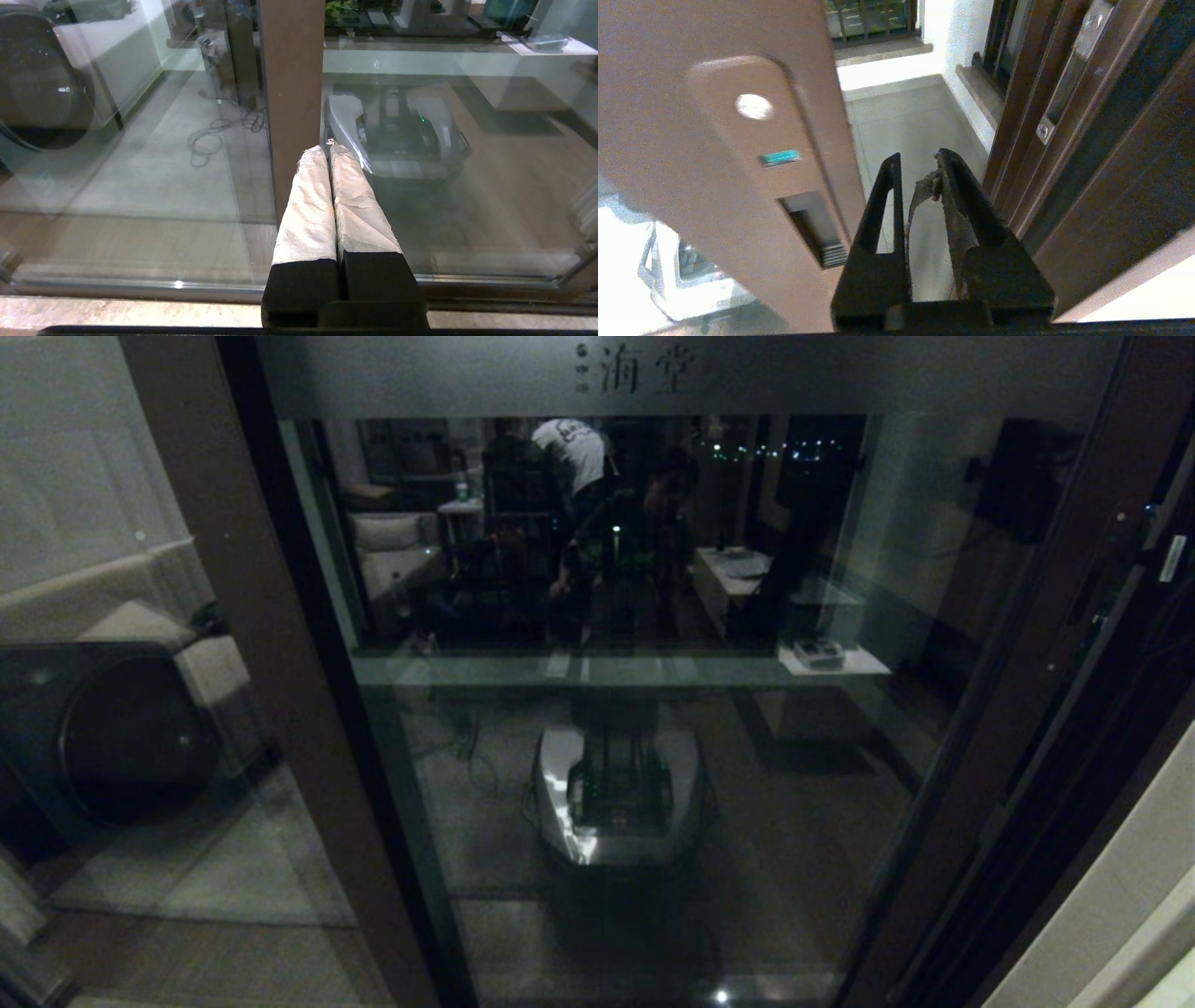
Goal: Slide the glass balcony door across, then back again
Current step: Open the slid door
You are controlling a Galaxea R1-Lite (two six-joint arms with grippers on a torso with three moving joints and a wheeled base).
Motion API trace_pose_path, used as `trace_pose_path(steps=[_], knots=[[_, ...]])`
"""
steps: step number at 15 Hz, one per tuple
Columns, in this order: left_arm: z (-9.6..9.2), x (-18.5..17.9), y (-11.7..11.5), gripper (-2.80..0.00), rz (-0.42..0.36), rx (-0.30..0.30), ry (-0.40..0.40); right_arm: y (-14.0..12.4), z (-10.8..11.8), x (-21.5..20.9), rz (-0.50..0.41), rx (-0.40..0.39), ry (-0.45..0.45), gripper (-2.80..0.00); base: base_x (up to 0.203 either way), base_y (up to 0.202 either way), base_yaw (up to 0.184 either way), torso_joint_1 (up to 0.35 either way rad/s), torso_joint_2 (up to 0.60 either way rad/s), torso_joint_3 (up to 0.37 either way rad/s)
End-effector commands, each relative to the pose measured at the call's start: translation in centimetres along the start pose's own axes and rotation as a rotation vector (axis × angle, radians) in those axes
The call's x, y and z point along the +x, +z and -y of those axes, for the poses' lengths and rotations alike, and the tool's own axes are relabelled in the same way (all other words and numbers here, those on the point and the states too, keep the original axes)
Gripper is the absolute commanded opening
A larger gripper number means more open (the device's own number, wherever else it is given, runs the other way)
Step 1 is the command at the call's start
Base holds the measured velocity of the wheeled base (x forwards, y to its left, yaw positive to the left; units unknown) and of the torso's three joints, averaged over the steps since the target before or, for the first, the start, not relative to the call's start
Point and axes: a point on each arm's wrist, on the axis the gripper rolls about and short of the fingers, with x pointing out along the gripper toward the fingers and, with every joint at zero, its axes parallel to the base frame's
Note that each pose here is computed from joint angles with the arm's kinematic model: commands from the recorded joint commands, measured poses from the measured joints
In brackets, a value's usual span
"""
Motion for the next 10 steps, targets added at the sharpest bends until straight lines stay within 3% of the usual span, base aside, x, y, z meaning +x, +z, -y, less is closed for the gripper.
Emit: trace_pose_path(steps=[1, 6, 10], knots=[[0.0, 0.0, 0.0, -2.80, 0.000, 0.000, 0.000, -1.0, 0.3, 1.6, -0.022, 0.024, 0.008, -2.80, 0.000, 0.000, 0.000, 0.000, 0.00, 0.000], [0.0, 0.0, 0.0, -2.80, 0.000, 0.000, 0.000, -3.2, 0.0, 5.5, -0.061, 0.107, 0.069, -2.80, 0.000, 0.000, 0.000, 0.000, 0.00, 0.000], [0.0, 0.0, 0.0, -2.80, 0.000, 0.000, 0.000, -3.7, -0.5, 5.6, -0.079, 0.145, 0.177, -2.80, 0.000, 0.000, 0.000, 0.000, 0.00, 0.000]])
